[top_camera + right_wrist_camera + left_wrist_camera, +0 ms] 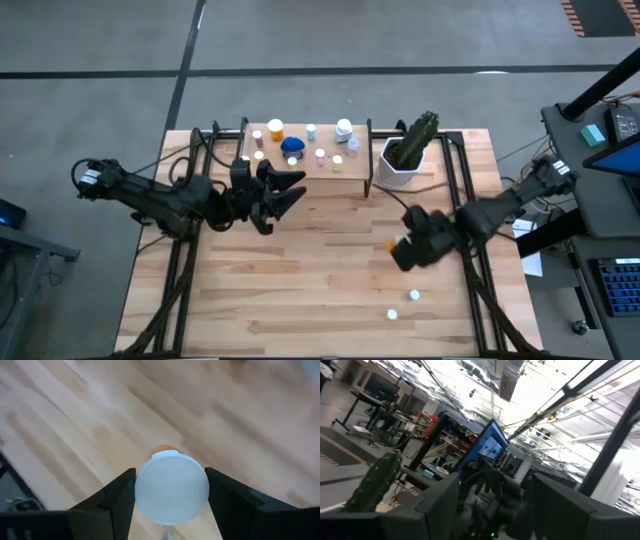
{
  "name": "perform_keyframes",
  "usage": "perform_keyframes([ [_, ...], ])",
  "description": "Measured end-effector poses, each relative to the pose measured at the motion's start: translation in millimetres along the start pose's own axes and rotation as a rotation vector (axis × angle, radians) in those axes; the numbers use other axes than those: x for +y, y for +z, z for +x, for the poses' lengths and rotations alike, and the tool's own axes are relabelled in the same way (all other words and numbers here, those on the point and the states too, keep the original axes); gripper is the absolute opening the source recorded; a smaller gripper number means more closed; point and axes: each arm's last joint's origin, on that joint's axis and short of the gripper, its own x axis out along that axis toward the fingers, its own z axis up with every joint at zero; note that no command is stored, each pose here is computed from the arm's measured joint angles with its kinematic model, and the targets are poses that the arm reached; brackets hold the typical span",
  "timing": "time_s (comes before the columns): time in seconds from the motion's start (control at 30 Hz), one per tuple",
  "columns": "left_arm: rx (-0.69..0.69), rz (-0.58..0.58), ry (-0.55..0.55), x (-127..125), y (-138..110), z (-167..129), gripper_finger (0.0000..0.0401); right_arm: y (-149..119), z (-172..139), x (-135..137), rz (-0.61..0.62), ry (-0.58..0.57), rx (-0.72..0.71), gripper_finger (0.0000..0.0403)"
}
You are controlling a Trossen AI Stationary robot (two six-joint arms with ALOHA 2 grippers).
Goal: Pick and place medicine bottles onto shelf by color
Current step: Put the orange pill bottle on the shelf
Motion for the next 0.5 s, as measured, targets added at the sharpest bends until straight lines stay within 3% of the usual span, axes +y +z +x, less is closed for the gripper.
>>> perform_keyframes([
  [0.23,-0.02,0.038,0.02,6,5,2,0.0233,77,-21,10,-0.243,0.005,-0.022,0.0207],
  [0.4,-0.029,0.047,0.015,5,9,0,0.0233,129,-17,-2,-0.378,-0.099,0.02,0.0207],
  [0.5,-0.039,0.047,0.012,4,13,-2,0.0233,157,-11,-5,-0.458,-0.096,0.022,0.0207],
])
